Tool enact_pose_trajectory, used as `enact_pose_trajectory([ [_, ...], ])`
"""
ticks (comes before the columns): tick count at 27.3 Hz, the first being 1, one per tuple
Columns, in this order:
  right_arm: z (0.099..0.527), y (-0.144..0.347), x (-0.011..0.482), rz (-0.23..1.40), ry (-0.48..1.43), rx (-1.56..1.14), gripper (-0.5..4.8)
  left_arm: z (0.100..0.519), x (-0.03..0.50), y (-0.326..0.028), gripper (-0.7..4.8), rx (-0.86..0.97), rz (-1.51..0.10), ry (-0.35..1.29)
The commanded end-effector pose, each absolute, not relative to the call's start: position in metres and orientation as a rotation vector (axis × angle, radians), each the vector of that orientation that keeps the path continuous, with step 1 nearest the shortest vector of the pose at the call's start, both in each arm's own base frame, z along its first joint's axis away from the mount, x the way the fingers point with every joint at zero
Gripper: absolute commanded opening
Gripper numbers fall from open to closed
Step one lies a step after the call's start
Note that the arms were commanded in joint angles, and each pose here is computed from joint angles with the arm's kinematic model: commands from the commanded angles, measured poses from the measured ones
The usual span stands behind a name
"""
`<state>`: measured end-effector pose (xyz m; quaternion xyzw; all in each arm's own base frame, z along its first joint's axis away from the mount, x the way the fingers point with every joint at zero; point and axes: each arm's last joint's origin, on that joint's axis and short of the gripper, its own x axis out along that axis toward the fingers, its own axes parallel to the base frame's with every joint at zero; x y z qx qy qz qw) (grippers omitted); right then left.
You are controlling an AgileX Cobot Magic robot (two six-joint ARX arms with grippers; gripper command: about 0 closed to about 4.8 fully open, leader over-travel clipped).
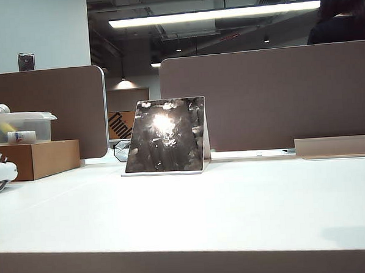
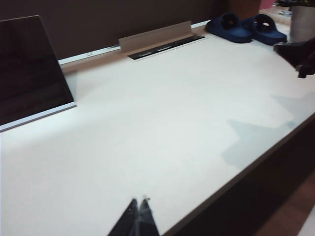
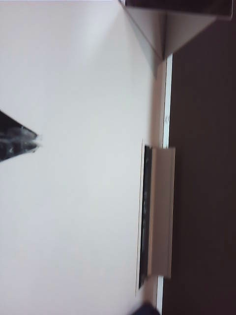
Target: Push the center of the mirror on the table forward to move it for a short distance.
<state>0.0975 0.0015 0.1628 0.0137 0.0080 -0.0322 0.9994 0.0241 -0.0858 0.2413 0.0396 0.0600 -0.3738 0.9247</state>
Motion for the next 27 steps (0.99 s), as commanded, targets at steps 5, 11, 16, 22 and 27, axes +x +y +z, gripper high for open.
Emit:
enact_pose_trajectory([
  [5, 0.1627, 0.0087, 0.0974, 0.011, 0.008, 0.028, -0.05, 0.242, 0.0244, -0.0854, -0.05, 0.07, -0.749, 0.125],
  [11, 0.1627, 0.008, 0.0975, 0.003, 0.008, 0.028, -0.05, 0.2419, 0.0244, -0.0854, -0.01, -0.003, -0.746, 0.155],
  [16, 0.1627, 0.008, 0.0975, 0.004, 0.007, 0.028, -0.05, 0.2419, 0.0244, -0.0854, -0.01, -0.003, -0.745, 0.155],
  [22, 0.1627, 0.008, 0.0975, 0.004, 0.007, 0.028, -0.05, 0.242, 0.0244, -0.0854, -0.01, -0.003, -0.745, 0.155],
  [27, 0.1627, 0.008, 0.0975, 0.004, 0.008, 0.028, -0.05, 0.242, 0.0244, -0.0854, -0.01, -0.003, -0.745, 0.155],
])
